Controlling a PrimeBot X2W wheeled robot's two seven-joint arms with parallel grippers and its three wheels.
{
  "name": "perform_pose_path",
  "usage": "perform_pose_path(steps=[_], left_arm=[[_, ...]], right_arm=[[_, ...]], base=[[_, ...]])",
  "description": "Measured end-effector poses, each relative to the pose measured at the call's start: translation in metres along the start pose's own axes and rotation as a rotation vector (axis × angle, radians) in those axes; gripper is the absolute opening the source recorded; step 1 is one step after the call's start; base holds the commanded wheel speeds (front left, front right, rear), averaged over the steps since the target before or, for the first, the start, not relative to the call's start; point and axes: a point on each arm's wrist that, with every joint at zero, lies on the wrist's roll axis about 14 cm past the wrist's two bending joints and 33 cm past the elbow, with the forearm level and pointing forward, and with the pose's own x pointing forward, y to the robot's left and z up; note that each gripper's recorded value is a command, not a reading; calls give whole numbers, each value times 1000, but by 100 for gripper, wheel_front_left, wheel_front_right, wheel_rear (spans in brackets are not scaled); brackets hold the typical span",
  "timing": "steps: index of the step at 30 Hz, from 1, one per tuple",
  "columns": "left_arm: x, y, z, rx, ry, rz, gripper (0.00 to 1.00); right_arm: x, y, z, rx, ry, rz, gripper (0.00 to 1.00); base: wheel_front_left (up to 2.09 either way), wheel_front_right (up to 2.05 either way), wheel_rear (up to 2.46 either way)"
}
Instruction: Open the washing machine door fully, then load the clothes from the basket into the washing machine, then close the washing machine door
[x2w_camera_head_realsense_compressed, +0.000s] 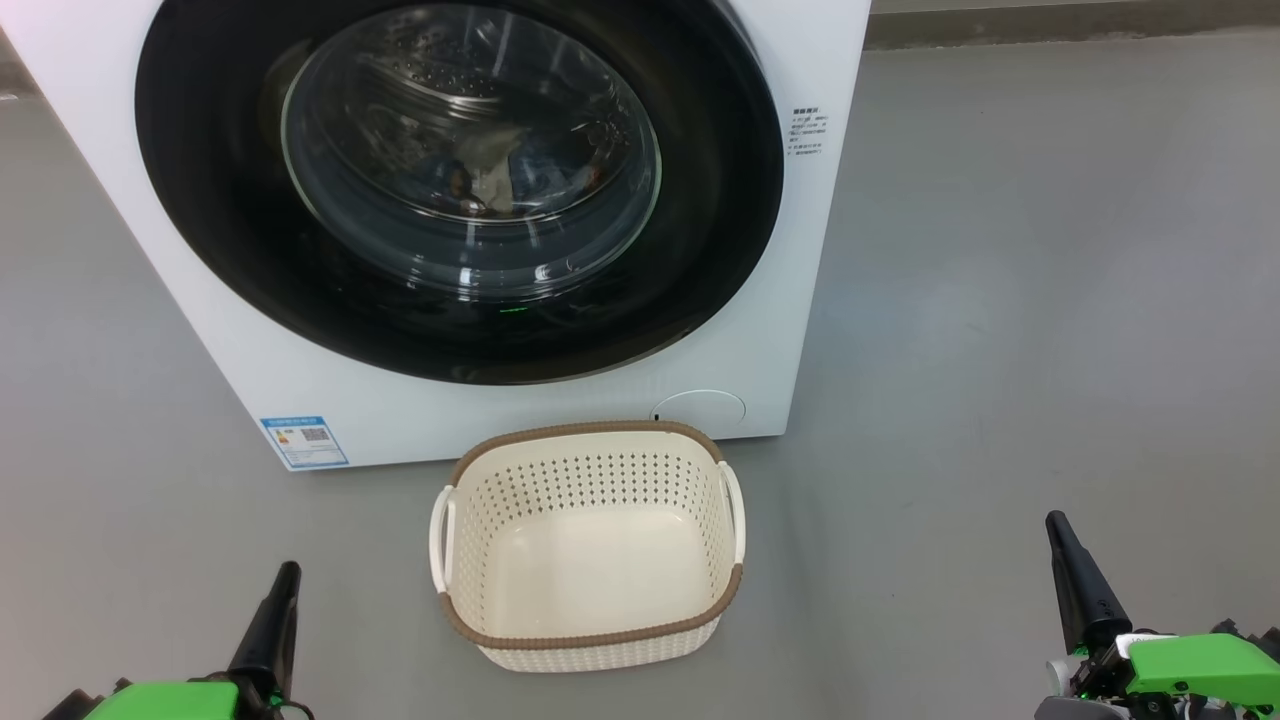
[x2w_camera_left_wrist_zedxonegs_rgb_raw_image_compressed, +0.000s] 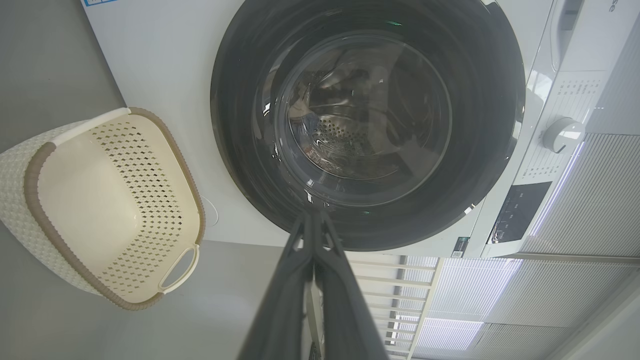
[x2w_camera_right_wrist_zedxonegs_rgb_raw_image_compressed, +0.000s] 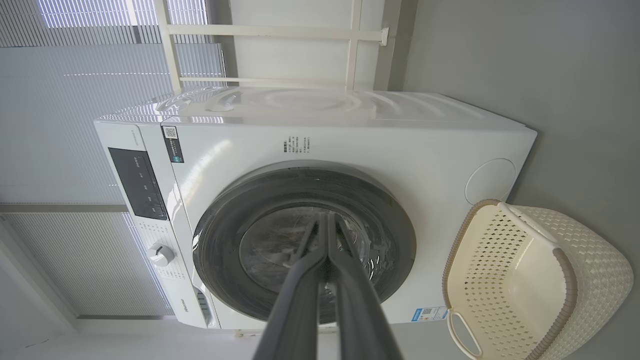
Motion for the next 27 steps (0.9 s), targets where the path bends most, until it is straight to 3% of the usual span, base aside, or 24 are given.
perform_pose_path(steps=[27], left_arm=[[0,0,0,1,0,0,0]], right_arm=[[0,0,0,0,0,0,0]], base=[[0,0,0]])
